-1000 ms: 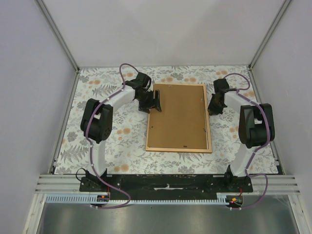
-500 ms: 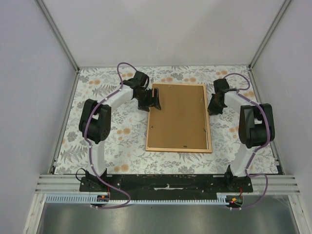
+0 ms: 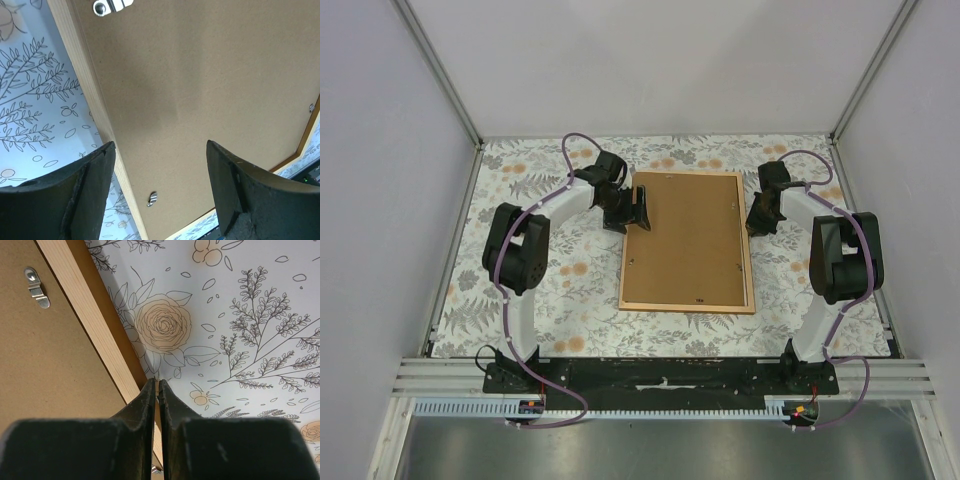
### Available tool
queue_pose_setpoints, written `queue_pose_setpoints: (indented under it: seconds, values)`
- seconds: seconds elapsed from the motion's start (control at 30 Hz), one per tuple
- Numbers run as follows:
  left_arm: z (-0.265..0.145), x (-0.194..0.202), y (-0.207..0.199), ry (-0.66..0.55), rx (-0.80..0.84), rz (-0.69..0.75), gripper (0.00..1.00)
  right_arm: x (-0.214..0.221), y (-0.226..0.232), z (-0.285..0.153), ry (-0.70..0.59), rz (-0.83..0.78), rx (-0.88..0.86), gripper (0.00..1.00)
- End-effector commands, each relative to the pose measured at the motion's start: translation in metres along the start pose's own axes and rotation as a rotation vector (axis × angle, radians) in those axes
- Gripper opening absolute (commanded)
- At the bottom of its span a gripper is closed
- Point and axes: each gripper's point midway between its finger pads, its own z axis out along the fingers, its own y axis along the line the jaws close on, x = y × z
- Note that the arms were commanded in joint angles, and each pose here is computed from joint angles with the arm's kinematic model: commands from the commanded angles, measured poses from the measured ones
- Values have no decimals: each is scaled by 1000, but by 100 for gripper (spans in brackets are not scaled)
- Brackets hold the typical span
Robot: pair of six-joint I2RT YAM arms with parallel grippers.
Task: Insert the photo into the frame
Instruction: Position the photo frame at the center of the board.
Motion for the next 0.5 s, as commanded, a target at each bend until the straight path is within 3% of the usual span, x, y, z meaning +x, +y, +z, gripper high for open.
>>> queue_pose_setpoints:
  seconds: [0.0, 0.47]
  values:
    - [5, 5, -2, 5, 15, 22, 80, -12, 5, -8, -43, -6, -29, 12]
    - [15, 23, -25, 39, 34, 63, 79, -11, 5, -8, -39, -1, -33, 12]
